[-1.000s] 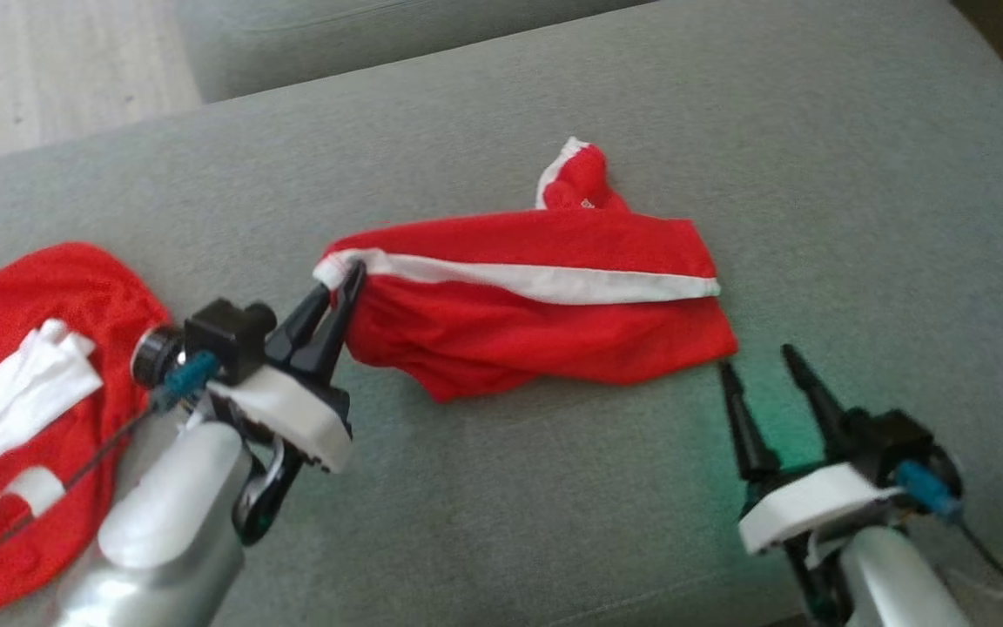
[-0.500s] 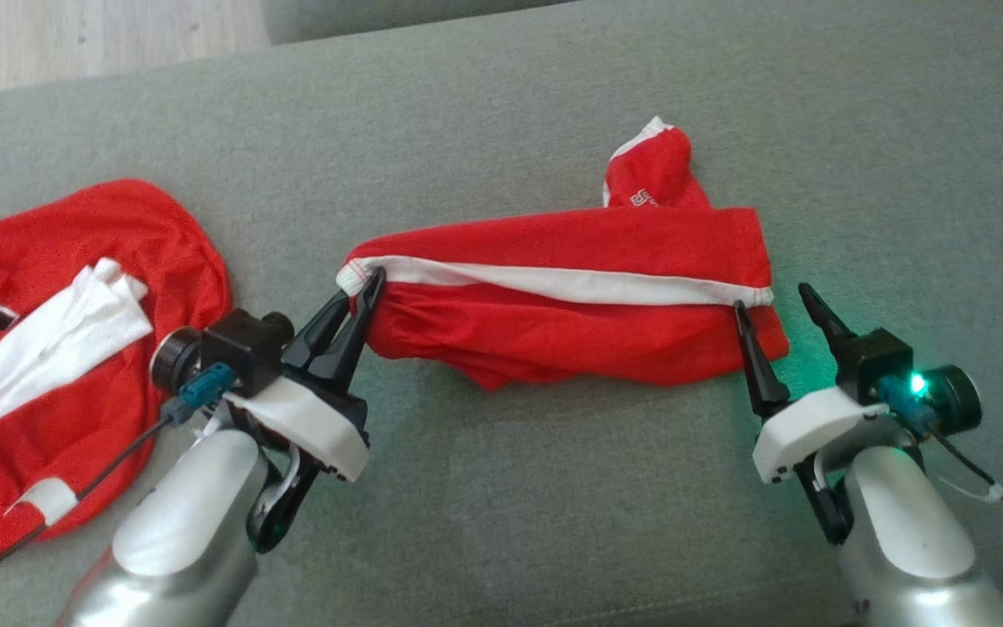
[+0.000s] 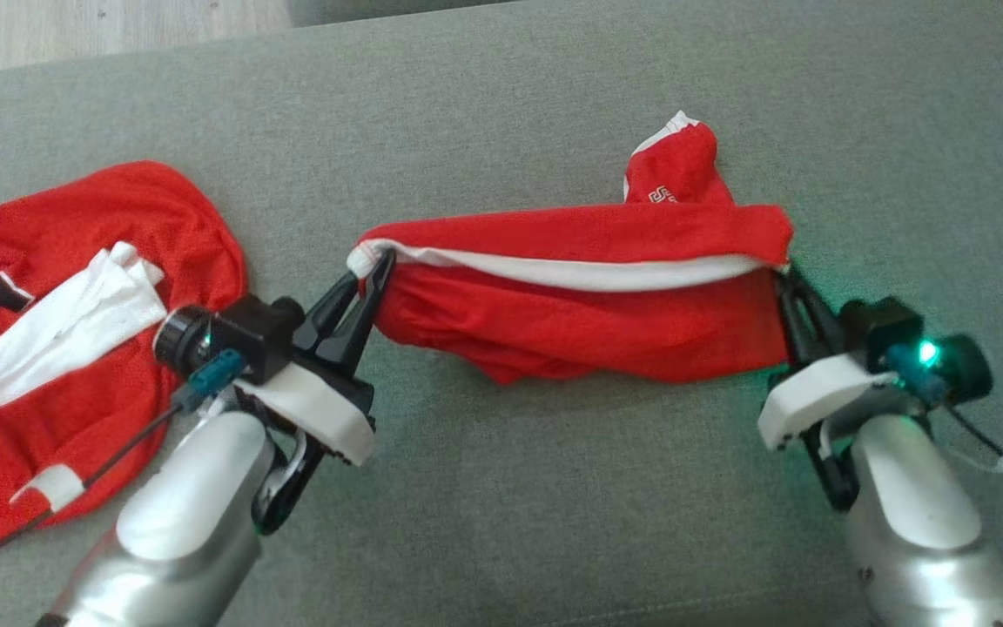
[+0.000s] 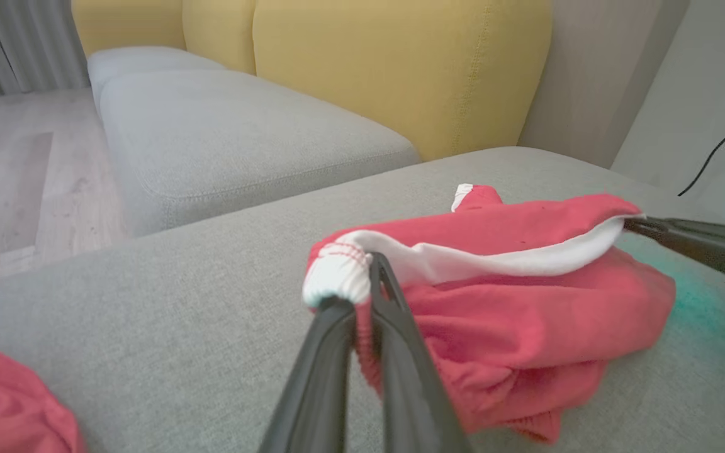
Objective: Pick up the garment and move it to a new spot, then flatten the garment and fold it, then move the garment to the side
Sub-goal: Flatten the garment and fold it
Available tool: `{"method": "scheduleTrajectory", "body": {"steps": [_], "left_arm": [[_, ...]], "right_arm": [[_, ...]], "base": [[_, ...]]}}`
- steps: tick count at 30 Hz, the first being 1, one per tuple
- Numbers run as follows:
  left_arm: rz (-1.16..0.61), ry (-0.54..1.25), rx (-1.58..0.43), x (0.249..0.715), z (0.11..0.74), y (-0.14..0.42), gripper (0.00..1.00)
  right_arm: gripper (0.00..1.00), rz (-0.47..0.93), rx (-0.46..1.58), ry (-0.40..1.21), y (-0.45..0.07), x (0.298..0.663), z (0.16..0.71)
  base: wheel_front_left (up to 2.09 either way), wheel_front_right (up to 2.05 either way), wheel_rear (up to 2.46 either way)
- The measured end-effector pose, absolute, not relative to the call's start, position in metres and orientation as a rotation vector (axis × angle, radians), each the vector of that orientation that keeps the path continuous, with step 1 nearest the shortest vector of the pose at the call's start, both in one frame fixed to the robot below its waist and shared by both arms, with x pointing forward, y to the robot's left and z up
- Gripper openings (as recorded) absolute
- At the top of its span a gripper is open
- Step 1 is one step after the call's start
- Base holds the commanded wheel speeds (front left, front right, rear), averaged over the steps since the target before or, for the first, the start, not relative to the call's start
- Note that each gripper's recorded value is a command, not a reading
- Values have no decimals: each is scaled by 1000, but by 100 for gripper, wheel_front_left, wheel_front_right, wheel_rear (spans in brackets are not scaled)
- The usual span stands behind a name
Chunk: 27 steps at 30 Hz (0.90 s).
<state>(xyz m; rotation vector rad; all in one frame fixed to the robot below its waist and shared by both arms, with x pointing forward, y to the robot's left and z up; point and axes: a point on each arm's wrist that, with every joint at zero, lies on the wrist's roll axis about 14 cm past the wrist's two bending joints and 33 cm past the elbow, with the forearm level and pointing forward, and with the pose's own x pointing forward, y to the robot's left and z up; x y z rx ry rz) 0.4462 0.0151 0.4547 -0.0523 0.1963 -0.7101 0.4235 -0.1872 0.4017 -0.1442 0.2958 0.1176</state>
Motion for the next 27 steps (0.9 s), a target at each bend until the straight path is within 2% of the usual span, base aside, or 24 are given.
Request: {"method": "scheduleTrajectory", "body": {"steps": [4,8,13,15,16,18,22,25,27], "left_arm": [[-739,123,14,455,472,10,0],[-788,-47,119,485,520,-7,0],[-819,-339,217,527,614,-40,0],[-820,-440,229,537,650,-53,0],[-816,-542,233,542,685,-64,0],[-818,-649,195,538,721,-71,0],[-809,-703,147,537,731,-67,0],[-843,-600,153,529,679,-65,0],[-870,-483,145,514,629,-63,0]], "right_arm": [[0,71,-131,200,-199,440,432],[0,3,-126,41,-221,471,487],[0,-77,-193,-227,-258,518,595],[0,-107,-222,-332,-270,529,639],[0,-129,-253,-426,-279,534,678],[0,-143,-290,-499,-284,534,706],[0,-156,-315,-540,-288,529,715],[0,-135,-317,-468,-284,522,680],[0,-125,-289,-365,-283,510,634]], "base": [[0,0,0],[0,0,0],[0,0,0],[0,0,0],[0,0,0],[0,0,0],[0,0,0],[0,0,0],[0,0,0]]}}
